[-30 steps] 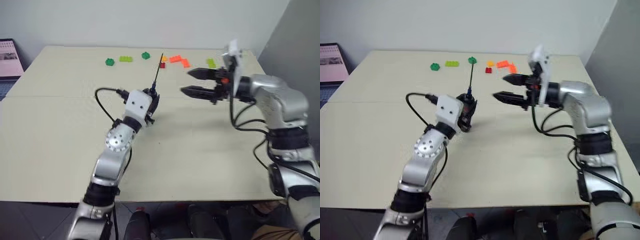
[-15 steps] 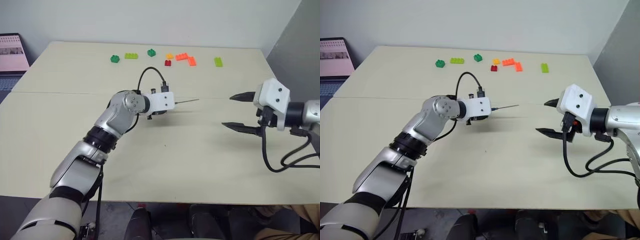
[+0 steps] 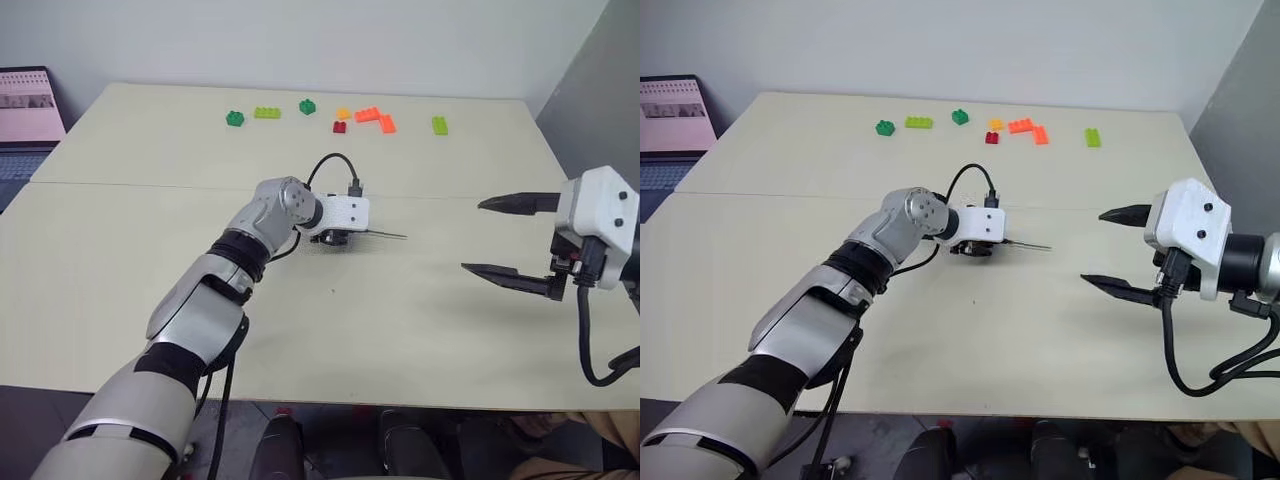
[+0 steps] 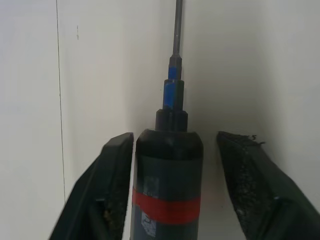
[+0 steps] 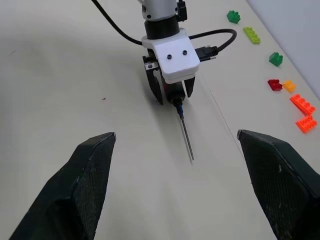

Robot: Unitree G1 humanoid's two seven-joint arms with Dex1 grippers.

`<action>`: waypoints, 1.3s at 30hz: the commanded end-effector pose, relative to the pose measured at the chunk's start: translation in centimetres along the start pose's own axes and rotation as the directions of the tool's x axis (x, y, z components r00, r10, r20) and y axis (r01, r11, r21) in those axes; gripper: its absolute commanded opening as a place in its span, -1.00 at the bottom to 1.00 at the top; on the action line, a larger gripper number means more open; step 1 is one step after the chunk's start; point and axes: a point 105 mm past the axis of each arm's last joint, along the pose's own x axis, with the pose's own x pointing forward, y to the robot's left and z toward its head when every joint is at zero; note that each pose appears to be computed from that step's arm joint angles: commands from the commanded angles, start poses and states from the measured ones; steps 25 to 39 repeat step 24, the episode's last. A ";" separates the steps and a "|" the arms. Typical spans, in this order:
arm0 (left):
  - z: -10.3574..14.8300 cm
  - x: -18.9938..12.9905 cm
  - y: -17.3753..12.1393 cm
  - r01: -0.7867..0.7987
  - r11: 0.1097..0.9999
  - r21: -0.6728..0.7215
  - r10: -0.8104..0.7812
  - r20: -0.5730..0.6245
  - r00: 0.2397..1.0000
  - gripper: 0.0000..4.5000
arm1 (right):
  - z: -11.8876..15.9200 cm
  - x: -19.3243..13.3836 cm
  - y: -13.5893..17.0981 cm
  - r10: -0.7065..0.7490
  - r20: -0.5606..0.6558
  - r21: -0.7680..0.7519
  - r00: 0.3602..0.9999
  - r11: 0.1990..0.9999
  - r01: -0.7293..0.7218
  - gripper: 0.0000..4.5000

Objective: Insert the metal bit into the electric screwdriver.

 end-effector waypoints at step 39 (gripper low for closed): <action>-11.4 -21.0 -5.5 -0.263 0.812 -0.522 0.310 0.003 0.951 0.84 | -5.4 -1.2 -1.9 -0.034 -0.069 0.004 0.997 0.999 0.034 0.82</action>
